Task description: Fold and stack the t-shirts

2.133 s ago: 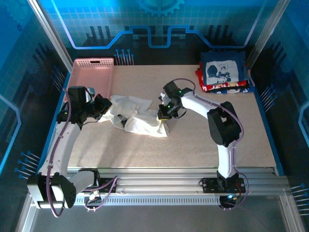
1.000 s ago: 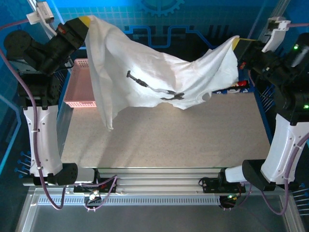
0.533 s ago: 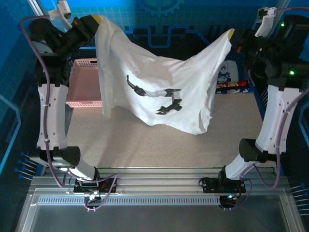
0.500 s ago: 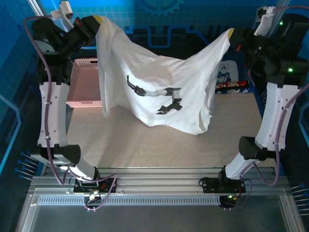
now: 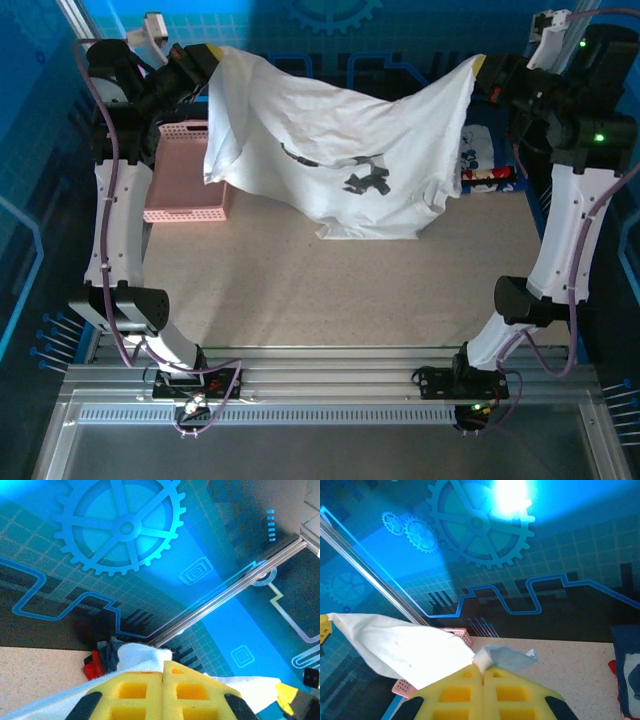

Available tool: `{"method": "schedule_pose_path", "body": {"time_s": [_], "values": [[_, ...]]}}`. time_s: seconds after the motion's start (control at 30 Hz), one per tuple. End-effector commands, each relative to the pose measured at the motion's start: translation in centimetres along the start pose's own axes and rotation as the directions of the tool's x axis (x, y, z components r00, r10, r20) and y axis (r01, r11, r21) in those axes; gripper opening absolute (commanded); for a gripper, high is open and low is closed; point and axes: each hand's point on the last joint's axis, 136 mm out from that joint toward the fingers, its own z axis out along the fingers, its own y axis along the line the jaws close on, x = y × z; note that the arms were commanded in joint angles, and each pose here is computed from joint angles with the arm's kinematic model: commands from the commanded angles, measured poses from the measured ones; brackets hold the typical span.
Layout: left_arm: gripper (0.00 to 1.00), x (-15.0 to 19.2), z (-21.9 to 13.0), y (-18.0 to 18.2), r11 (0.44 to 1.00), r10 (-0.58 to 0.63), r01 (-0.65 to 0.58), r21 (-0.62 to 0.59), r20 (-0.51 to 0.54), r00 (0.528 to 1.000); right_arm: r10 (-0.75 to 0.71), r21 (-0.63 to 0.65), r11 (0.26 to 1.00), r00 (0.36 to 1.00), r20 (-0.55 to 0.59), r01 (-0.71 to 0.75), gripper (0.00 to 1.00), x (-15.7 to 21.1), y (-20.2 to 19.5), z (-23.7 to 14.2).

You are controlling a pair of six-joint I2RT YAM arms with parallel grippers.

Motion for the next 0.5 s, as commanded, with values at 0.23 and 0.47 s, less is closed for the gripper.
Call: {"method": "schedule_pose_path", "body": {"time_s": [0.23, 0.47], "values": [[0.00, -0.3, -4.3, -1.1, 0.996, 0.084, -0.083, 0.033, -0.032, 0.996, -0.040, 0.027, 0.999, 0.994, 0.099, 0.037, 0.00, -0.4, 3.3, -7.9], [0.00, 1.0, -5.4, 0.6, 0.998, 0.041, -0.036, 0.046, -0.128, 0.991, -0.036, 0.054, 0.998, 0.992, 0.123, 0.029, 0.00, 0.0, 3.9, -10.7]]}}
